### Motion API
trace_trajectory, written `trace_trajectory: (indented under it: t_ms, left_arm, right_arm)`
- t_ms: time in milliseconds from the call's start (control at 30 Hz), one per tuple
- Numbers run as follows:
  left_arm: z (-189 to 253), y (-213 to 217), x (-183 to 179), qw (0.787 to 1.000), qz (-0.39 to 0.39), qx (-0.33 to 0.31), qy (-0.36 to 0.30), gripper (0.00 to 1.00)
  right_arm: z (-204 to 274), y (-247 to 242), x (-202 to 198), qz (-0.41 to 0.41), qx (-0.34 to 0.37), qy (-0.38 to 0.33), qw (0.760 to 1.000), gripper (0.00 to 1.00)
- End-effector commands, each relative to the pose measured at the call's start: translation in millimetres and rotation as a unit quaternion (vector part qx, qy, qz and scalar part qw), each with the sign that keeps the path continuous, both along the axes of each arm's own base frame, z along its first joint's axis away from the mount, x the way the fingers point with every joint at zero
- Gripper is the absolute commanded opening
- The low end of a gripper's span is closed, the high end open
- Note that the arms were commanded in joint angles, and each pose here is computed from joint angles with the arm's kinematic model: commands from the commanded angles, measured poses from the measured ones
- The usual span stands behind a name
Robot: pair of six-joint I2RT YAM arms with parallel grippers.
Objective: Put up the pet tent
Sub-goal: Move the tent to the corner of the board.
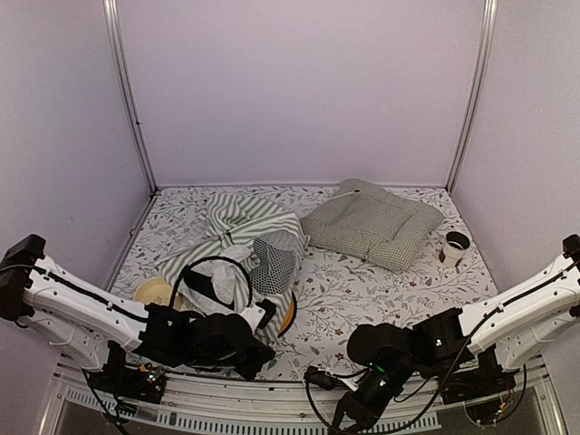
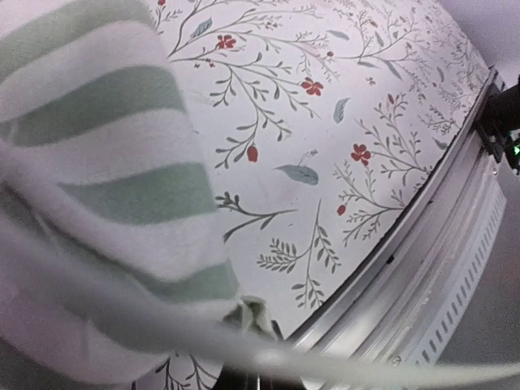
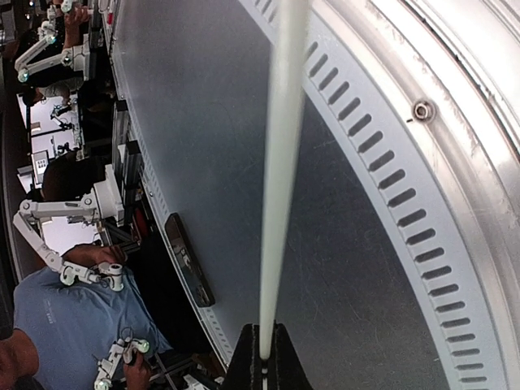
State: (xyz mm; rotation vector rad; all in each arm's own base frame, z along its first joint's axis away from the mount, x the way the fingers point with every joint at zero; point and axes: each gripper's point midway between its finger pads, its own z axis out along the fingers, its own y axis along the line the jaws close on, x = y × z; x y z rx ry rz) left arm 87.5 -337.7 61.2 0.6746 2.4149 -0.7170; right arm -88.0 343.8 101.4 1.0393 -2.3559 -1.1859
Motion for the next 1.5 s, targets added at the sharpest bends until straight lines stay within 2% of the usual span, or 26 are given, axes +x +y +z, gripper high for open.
trace_trajectory:
  t_ms: [0,233,367,633,767,967,1267,1300,1467]
  left_arm:
    - [31,-8,14,0.999,-0.004,0.0,-0.042,0.0]
    - [50,-2,37,0.997,0.004,0.004,-0.073,0.0]
    - [48,14,67,0.996,0.027,0.024,-0.083,0.0]
    - [47,32,125,0.992,0.034,0.052,-0.109,0.0]
    - [33,39,138,0.994,0.036,0.05,-0.086,0.0]
    - [17,29,131,0.999,0.034,0.014,-0.04,0.0]
    - [-1,27,135,0.996,0.091,-0.001,0.001,0.0]
    - [-3,28,136,0.995,0.096,0.001,0.003,0.0]
    - [-11,30,137,0.993,0.113,0.008,0.014,0.0]
  right_arm:
    - [13,30,25,-0.028,0.039,-0.039,0.998,0.0]
    - [40,61,107,-0.103,0.093,-0.104,0.985,0.0]
    - [42,81,149,-0.118,0.108,-0.138,0.978,0.0]
    - [19,108,211,-0.14,0.105,-0.129,0.976,0.0]
    - [4,116,224,-0.131,0.096,-0.12,0.979,0.0]
    - [-27,108,226,-0.122,0.044,-0.127,0.983,0.0]
    - [-44,95,232,-0.106,-0.002,-0.155,0.982,0.0]
    - [-44,94,232,-0.104,-0.004,-0.156,0.982,0.01]
    - [-40,88,228,-0.095,-0.003,-0.154,0.984,0.17]
